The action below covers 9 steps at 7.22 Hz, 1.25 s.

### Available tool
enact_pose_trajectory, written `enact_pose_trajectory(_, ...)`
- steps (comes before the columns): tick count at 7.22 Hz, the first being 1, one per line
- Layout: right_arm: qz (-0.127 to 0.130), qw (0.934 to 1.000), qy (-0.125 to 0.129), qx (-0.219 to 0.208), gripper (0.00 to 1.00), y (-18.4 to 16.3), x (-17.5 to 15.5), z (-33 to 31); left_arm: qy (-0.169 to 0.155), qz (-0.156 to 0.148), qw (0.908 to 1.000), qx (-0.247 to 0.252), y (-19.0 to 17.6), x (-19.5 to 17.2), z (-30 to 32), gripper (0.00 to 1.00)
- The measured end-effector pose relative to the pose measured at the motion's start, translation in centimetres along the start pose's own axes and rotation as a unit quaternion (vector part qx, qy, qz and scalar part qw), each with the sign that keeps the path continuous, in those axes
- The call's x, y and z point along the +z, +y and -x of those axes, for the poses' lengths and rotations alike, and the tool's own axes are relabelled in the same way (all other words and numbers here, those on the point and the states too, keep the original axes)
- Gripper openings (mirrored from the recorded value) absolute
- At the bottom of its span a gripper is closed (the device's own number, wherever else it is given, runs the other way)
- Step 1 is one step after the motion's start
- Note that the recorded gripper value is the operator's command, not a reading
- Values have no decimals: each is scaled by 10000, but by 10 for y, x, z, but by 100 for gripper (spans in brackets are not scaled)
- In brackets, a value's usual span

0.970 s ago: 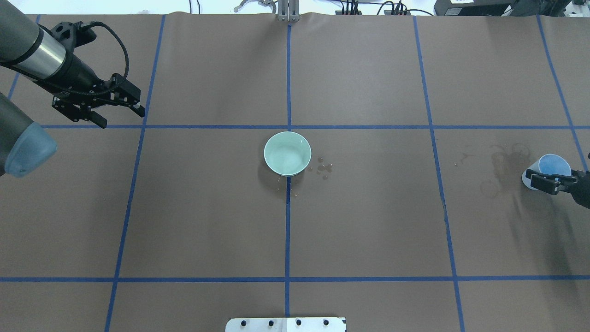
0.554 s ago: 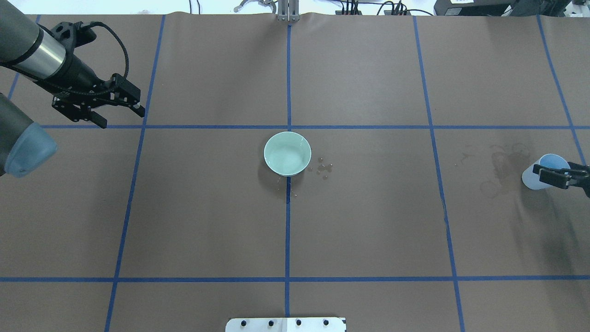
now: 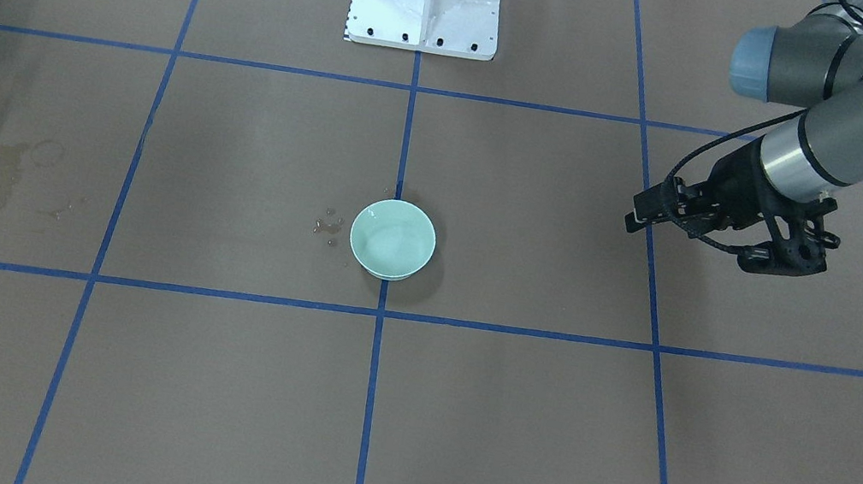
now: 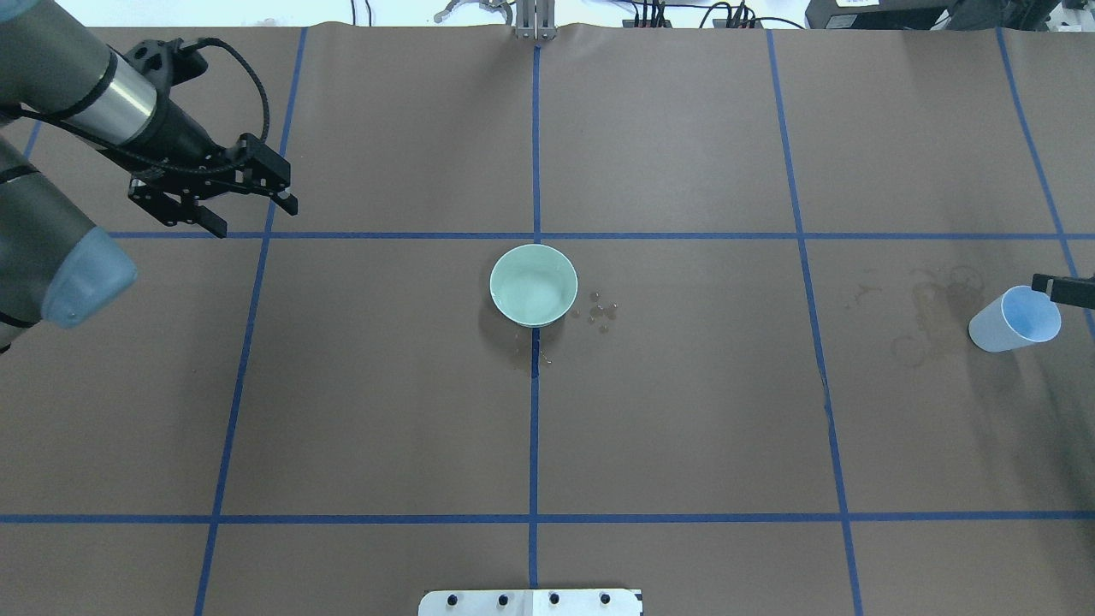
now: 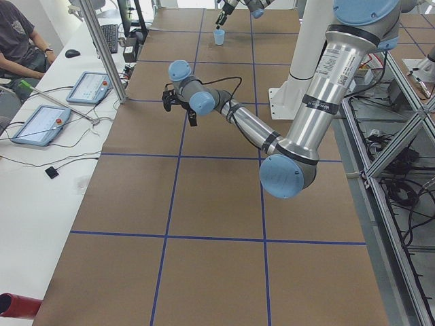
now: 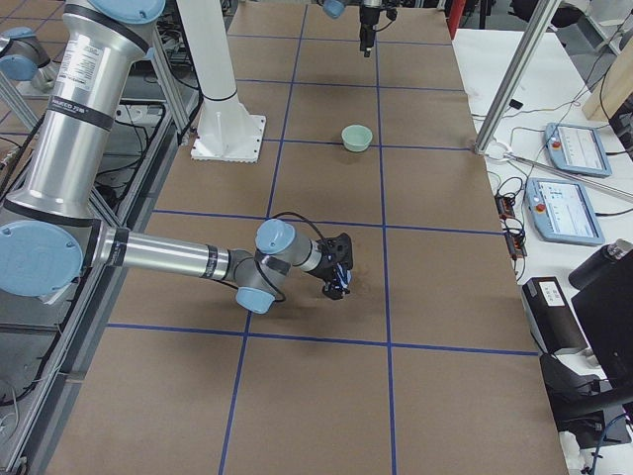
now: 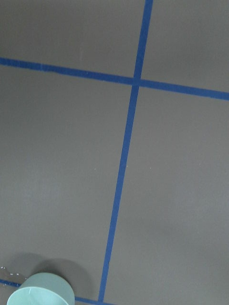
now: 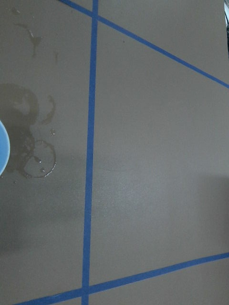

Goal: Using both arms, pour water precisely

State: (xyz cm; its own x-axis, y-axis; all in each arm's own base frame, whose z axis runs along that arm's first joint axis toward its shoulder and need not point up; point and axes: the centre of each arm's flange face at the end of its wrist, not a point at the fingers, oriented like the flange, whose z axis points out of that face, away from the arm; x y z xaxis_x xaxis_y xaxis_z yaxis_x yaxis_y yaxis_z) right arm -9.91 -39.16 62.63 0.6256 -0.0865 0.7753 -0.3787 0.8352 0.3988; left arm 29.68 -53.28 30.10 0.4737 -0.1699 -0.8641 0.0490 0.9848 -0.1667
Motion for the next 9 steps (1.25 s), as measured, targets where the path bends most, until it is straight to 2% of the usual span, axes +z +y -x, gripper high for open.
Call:
enact_pose_trajectory(3, 443, 9983, 209, -303, 100, -87, 2, -5, -99, -46, 9999, 66, 16, 49, -80, 99)
enact_pose_trajectory(6, 1000, 9925, 272, -642, 100, -164, -23, -28, -337, -54, 9993, 136, 21, 116, -158, 100)
enact_pose_trajectory(8, 1263, 9880, 267, -847, 100, -186, -37, -42, -489, -70, 9986, 173, 28, 157, -179, 99)
enact_pose_trajectory(9, 1430, 9848, 274, -953, 100, -189, -39, -49, -453, -74, 9988, 142, 27, 179, -185, 99)
